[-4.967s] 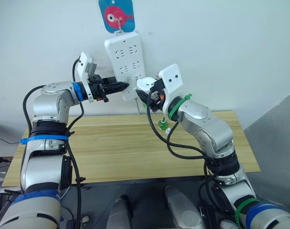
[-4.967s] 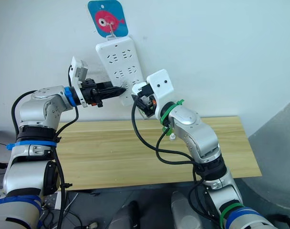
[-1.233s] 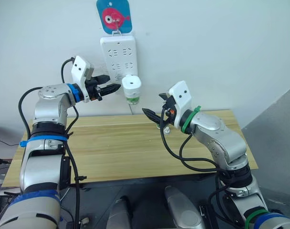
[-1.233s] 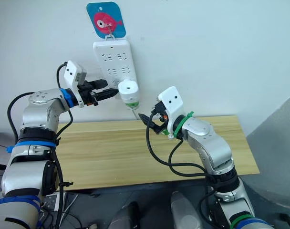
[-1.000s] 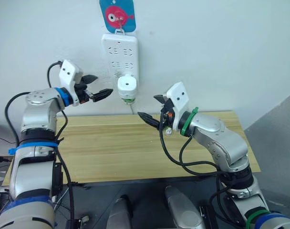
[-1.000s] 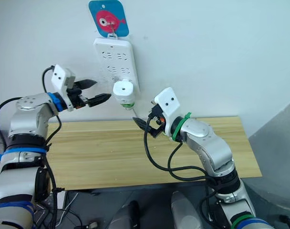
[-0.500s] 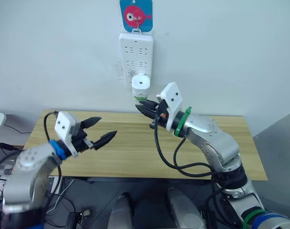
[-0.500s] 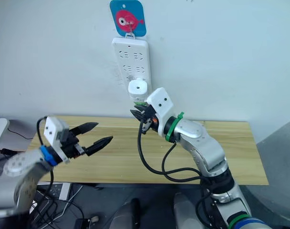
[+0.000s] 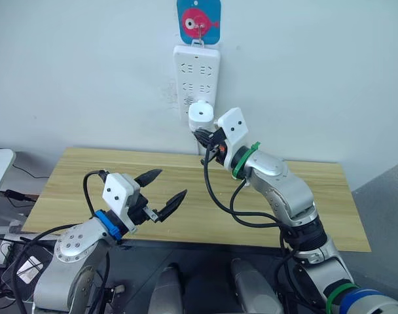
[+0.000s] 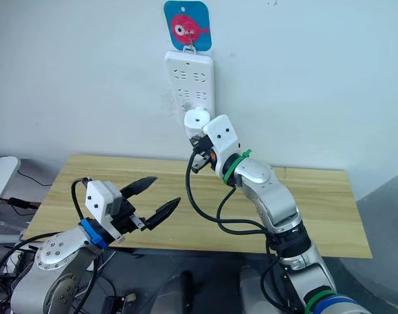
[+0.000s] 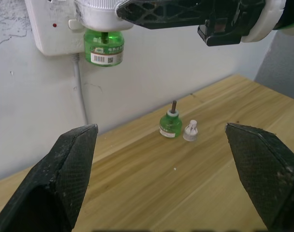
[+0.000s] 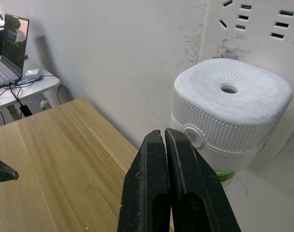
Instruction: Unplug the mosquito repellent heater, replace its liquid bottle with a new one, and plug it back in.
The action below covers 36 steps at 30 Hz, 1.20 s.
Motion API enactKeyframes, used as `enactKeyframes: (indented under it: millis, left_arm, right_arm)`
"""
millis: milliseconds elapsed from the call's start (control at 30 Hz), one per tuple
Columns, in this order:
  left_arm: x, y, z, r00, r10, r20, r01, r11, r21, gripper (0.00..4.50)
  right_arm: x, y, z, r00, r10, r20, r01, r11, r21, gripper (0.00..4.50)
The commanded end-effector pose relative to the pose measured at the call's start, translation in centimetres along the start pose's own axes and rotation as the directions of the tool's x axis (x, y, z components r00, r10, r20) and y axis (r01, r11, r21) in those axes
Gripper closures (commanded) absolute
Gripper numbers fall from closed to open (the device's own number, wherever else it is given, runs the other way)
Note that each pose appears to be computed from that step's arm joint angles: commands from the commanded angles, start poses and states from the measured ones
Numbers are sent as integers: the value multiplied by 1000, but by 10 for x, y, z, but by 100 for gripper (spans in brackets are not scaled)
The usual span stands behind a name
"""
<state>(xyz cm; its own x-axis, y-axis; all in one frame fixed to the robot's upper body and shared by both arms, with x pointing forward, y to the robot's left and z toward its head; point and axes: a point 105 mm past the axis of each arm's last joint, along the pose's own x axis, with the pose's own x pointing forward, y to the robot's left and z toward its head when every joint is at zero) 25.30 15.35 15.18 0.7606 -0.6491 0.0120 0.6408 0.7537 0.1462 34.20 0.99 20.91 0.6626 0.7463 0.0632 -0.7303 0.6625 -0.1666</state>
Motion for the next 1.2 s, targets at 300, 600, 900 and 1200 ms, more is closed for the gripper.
enactKeyframes:
  millis: [300,600,900,1200]
  left_arm:
    - [6,-7,6,1000,-19,25,19,1000,7,0]
    - [8,-5,7,999,-17,29,17,1000,2,0]
    - [9,-6,5,999,-17,30,18,1000,-9,0]
    - [-4,24,-22,990,2,-139,16,992,124,0]
  right_arm:
    - [-2,-13,12,997,-71,41,71,997,7,440]
    - [-2,-26,11,990,-141,27,141,990,4,440]
    - [-7,-42,11,973,-229,33,227,973,46,440]
    - [-49,4,4,983,179,-33,-181,982,-58,440]
